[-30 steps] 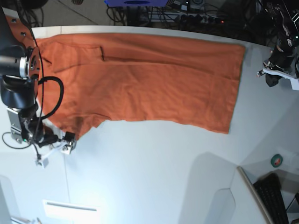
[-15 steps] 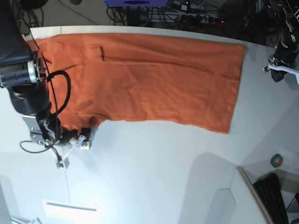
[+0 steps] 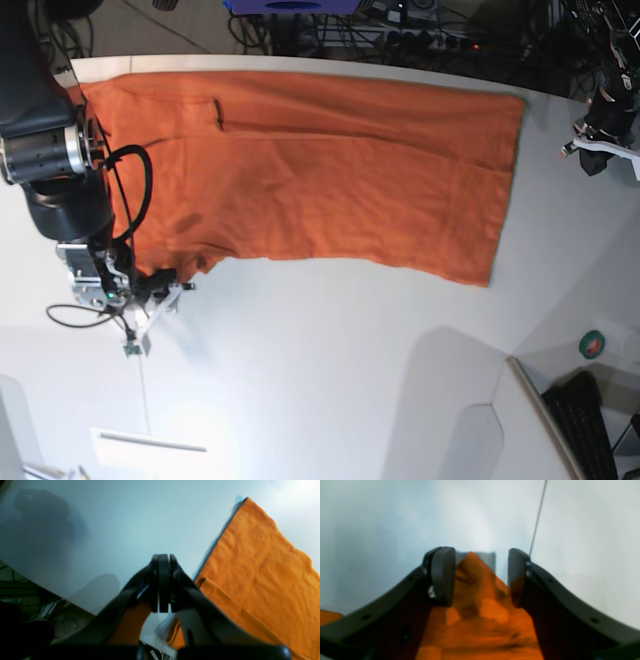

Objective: Layout the t-shirt on the table in an organized manner, then fold the t-shirt properly
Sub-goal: 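Grasp the shirt's hem edge with both grippers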

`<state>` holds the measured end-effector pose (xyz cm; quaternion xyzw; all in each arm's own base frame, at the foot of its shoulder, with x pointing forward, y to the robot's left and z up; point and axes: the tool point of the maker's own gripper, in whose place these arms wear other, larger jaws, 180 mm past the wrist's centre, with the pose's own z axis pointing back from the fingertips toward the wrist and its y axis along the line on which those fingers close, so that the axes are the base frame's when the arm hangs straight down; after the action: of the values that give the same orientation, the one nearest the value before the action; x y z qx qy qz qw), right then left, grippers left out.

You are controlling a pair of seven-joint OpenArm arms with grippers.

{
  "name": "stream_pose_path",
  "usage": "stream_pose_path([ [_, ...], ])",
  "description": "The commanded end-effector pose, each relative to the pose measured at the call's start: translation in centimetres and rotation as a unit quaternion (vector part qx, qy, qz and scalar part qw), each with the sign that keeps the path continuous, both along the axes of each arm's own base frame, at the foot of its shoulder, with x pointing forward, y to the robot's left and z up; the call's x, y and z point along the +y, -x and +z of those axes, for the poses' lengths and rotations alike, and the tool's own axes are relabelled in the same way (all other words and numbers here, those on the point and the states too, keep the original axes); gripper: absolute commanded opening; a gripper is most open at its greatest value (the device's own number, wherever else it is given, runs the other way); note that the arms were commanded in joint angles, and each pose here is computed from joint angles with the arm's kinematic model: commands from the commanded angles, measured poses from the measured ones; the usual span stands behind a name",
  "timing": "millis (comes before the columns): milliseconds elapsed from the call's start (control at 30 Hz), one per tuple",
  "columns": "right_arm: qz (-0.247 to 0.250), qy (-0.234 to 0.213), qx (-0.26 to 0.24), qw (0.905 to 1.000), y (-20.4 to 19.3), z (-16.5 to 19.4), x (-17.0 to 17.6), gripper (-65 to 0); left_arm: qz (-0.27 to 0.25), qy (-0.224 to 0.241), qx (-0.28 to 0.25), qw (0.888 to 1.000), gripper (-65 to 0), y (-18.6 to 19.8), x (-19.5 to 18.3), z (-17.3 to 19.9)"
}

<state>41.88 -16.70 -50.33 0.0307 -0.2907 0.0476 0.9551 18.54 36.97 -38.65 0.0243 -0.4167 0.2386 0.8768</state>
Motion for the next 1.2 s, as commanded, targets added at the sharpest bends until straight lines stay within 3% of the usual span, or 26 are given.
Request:
stream_pose_path([
  [0, 0.001, -0.007, 0.0, 1.0, -0.7, 0.7, 0.2, -39.0, -0.006, -0.014, -0.017, 1.0, -65.0, -0.7, 0.5, 1.3],
  [100, 0.002, -0.008, 0.0, 1.0, -0.7, 0.7, 0.4, -52.1, -0.008, -0.014, -0.018, 1.0, -65.0, -0.9, 0.5, 1.3],
  [167, 0.003, -0.008, 0.003, 1.0, -0.4, 0.4, 0.6, -65.0, -0.008, -0.016, -0.019, 1.0, -65.0, -1.0, 0.5, 1.4],
  [467, 0.01, -0.013, -0.003, 0.9999, 0.3, 0.1, 1.3, -65.0, -0.088, -0.013, -0.001, 0.996, -65.0, -6.0, -1.2, 0.2],
  [500, 0.012, -0.012, -0.002, 0.9998, 0.6, 0.0, 1.4, -65.0, -0.095, -0.011, 0.001, 0.995, -57.9, -6.9, -1.2, 0.0],
  [600, 0.029, -0.012, -0.008, 0.9995, 0.5, 1.1, 2.3, -65.0, -0.107, -0.001, 0.002, 0.994, -27.5, -9.5, -1.4, -0.6],
  [700, 0.05, -0.011, -0.027, 0.9983, 0.5, 3.0, 3.5, -65.0, -0.098, 0.02, 0.002, 0.995, -11.4, -11.8, -1.4, -1.4],
  [967, 0.075, -0.012, -0.054, 0.9957, 1.2, 5.4, 5.2, -65.0, -0.139, 0.057, 0.065, 0.987, -12.7, -17.9, -4.1, -5.2],
  [1167, 0.079, -0.014, -0.059, 0.9951, 1.9, 5.5, 5.5, -65.0, -0.151, 0.048, 0.062, 0.985, -12.7, -20.9, -5.3, -6.0],
])
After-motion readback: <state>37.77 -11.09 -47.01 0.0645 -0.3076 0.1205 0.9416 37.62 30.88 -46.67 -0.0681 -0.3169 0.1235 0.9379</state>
